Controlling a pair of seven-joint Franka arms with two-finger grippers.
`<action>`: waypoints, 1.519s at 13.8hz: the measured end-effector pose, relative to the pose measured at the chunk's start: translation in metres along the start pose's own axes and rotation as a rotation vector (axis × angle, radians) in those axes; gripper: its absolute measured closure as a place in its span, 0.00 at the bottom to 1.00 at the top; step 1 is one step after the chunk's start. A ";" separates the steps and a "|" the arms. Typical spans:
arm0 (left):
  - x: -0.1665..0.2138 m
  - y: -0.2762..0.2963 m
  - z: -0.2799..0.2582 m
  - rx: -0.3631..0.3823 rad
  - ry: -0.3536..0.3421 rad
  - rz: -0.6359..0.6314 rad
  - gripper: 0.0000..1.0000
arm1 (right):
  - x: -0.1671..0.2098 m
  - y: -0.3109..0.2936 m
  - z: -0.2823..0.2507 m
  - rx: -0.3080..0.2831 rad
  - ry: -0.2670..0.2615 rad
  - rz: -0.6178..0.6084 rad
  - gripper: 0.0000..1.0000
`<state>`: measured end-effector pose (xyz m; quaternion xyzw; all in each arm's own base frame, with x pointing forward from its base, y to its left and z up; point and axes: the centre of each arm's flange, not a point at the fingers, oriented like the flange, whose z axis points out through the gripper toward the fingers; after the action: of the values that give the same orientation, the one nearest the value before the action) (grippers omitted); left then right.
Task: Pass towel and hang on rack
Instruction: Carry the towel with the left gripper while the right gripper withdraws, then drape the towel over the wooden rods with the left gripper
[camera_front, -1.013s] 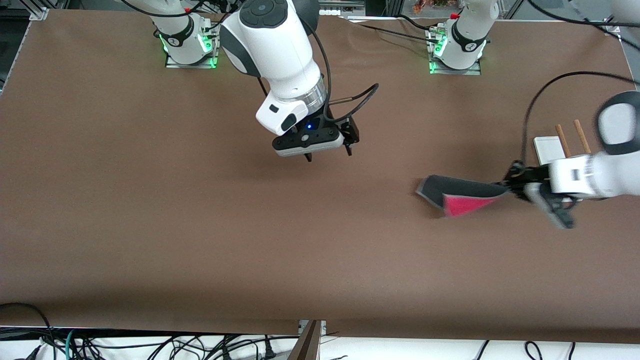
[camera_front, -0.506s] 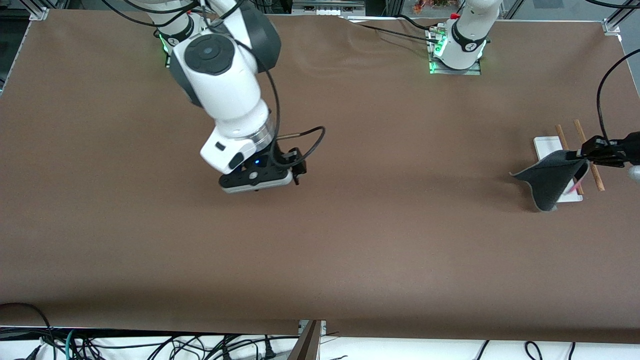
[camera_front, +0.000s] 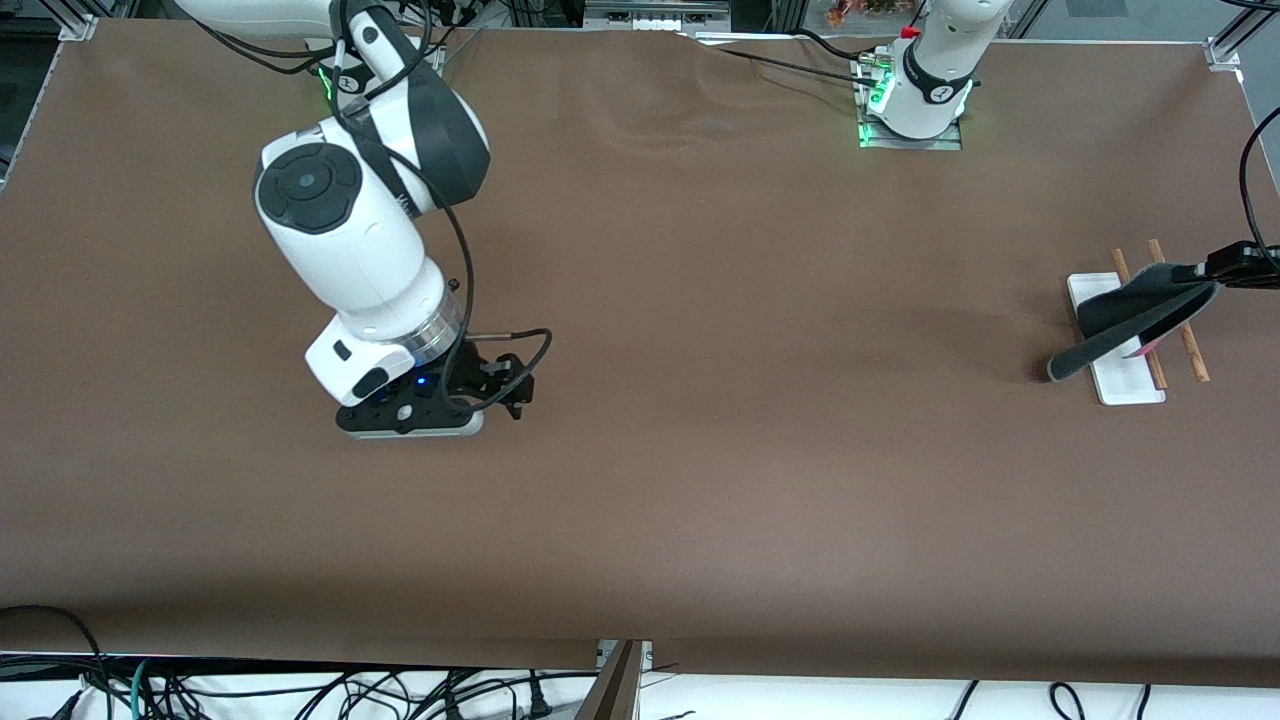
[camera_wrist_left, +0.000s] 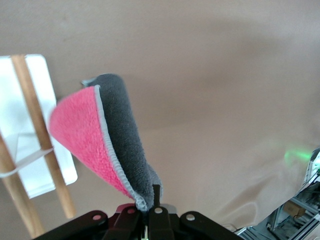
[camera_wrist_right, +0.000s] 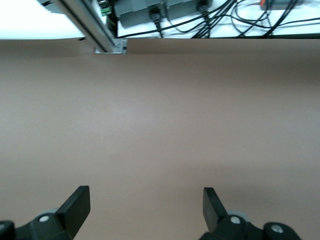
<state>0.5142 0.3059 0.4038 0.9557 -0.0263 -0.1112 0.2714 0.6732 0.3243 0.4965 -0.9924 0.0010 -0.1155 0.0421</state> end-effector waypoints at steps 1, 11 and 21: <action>-0.005 -0.006 -0.001 -0.006 0.002 -0.011 0.97 | 0.006 0.013 0.000 -0.005 0.002 0.018 0.00; -0.067 -0.063 -0.021 -0.055 0.033 0.017 0.97 | 0.037 0.116 -0.004 -0.112 -0.032 -0.005 0.00; -0.112 -0.142 -0.013 -0.047 0.024 0.136 0.97 | 0.045 0.265 -0.109 -0.179 -0.026 0.105 0.00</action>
<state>0.4062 0.4460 0.3622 0.9462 -0.0853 -0.0815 0.3012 0.6935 0.0502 0.5906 -0.9922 0.0627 -0.0997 -0.0407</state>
